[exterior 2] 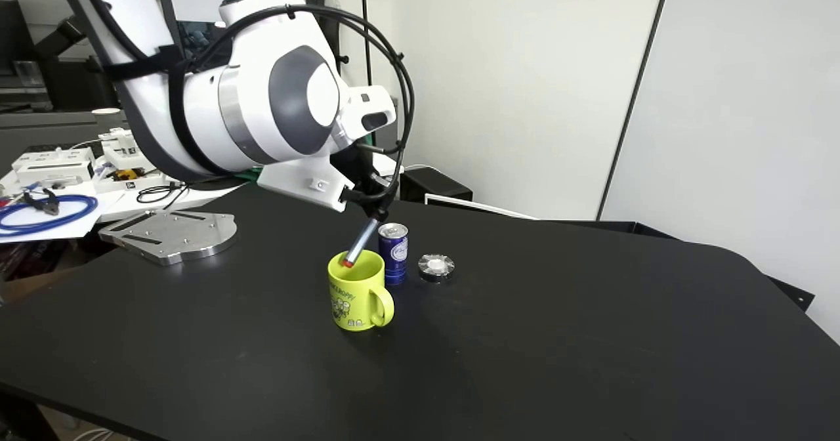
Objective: Put the marker in the mug
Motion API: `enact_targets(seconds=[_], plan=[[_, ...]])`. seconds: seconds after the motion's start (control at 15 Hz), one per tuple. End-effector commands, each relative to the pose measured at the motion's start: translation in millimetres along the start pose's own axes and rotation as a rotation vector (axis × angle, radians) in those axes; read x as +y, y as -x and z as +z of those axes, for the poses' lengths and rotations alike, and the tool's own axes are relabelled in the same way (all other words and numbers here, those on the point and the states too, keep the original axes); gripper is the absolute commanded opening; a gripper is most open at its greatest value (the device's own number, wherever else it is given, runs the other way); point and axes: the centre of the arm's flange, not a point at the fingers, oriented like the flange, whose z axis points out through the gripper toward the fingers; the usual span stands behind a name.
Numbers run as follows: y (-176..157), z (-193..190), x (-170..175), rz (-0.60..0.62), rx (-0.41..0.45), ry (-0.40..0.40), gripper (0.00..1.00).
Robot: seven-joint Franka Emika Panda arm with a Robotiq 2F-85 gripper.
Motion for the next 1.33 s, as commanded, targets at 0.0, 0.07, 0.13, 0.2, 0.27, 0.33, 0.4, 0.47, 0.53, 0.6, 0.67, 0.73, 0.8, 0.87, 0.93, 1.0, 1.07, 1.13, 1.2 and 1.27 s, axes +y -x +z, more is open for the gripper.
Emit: enact_targets(seconds=[0.0,0.07,0.13,0.2,0.27,0.33,0.4,0.47,0.53,0.6,0.67,0.73,0.8,0.87,0.93,1.0,1.07,1.13,1.2,1.27], plan=[[10.2,-5.0,5.4,0.019,0.011,0.016,0.06],[12.9,-2.9,6.9,0.017,0.005,0.023,0.06],[15.8,-0.8,7.1,0.017,0.003,0.028,0.06],[19.2,1.9,6.1,0.015,-0.005,0.033,0.06],[21.7,3.7,5.2,0.011,-0.012,0.038,0.06],[24.2,5.7,4.0,0.008,-0.019,0.042,0.06],[26.1,7.2,3.1,0.005,-0.024,0.043,0.06],[27.9,8.0,2.2,0.001,-0.029,0.046,0.06],[29.1,8.7,1.7,-0.003,-0.031,0.047,0.06],[29.2,7.2,1.1,0.0,-0.033,0.048,0.47],[28.9,5.4,0.8,-0.004,-0.032,0.044,0.49],[28.0,2.7,0.5,-0.002,-0.027,0.042,0.55],[27.2,0.6,0.1,-0.004,-0.023,0.04,0.61],[25.9,-1.5,-0.2,-0.003,-0.018,0.037,0.69],[24.2,-4.8,-0.5,-0.001,-0.009,0.035,0.75],[22.8,-6.7,-0.8,-0.001,-0.001,0.035,0.81],[20.8,-9.7,-0.8,0.002,0.002,0.031,0.88],[17.8,-13.6,-1.0,0.001,0.011,0.028,0.95],[14.9,-17.5,-1.2,0.005,0.017,0.022,1.0],[12.1,-22.1,-1.4,0.002,0.019,0.014,1.0]])
